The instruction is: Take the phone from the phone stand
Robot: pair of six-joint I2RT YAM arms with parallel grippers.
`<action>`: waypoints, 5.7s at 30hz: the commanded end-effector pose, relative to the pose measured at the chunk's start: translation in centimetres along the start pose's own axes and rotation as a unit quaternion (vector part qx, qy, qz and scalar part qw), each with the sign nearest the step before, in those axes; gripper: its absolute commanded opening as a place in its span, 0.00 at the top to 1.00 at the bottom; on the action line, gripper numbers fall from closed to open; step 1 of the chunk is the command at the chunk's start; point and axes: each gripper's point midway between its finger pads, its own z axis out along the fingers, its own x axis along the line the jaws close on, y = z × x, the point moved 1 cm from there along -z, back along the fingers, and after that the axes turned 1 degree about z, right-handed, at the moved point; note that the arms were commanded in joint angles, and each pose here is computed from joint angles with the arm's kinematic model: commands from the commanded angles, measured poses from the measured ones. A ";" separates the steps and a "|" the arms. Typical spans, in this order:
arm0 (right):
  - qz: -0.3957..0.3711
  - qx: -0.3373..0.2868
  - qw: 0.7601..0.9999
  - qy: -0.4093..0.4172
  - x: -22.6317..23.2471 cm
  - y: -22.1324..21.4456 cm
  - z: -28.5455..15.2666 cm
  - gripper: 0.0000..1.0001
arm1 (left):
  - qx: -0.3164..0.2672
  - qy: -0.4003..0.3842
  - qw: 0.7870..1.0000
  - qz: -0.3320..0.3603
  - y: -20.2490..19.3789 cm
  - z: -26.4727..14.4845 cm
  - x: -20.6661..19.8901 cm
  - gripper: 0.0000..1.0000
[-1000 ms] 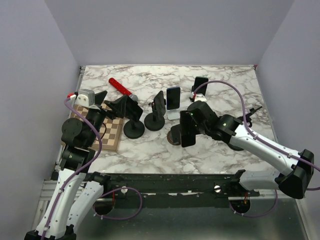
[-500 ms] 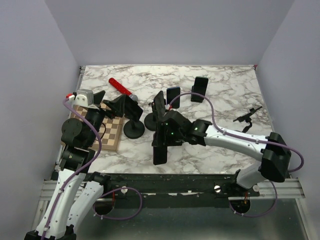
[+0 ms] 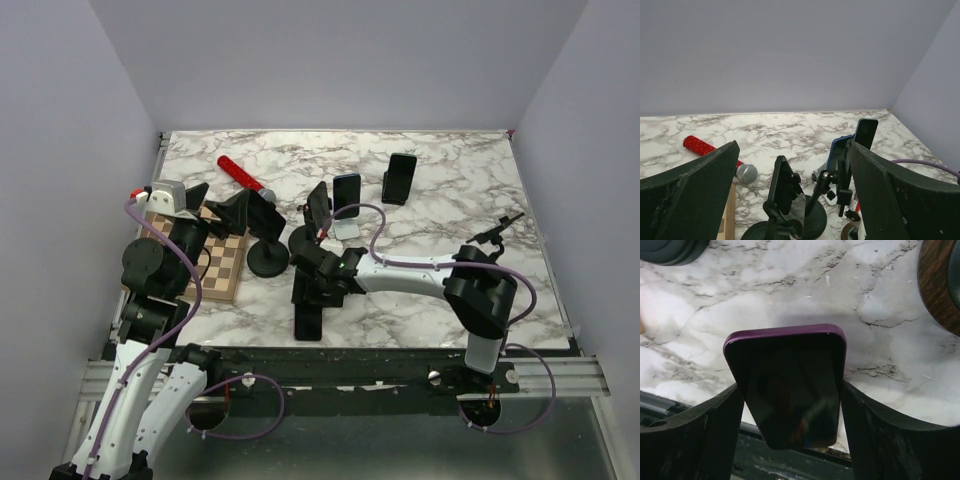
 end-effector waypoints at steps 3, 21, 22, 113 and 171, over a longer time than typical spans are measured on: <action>0.024 -0.013 0.999 -0.017 0.8 -0.1 1.7 0.99 | 0.000 0.015 1.000 -0.002 -0.1 -0.2 0.5 0.01; 0.031 -0.053 0.997 -0.039 1.1 -1.7 2.7 0.94 | 0.001 0.031 1.000 -0.004 -0.1 -0.3 1.0 0.01; 0.031 -0.054 0.997 -0.042 1.0 -1.7 2.8 0.92 | 0.000 0.031 1.000 -0.005 0.0 -0.3 1.0 0.02; -0.096 -0.327 0.936 -0.090 -5.1 29.4 -9.2 0.00 | 0.007 0.046 0.999 -0.012 -0.8 -0.1 1.6 0.01; -0.118 -0.392 0.911 -0.057 -3.6 30.9 -17.7 0.99 | 0.019 0.052 0.998 -0.013 -1.6 0.3 1.9 0.01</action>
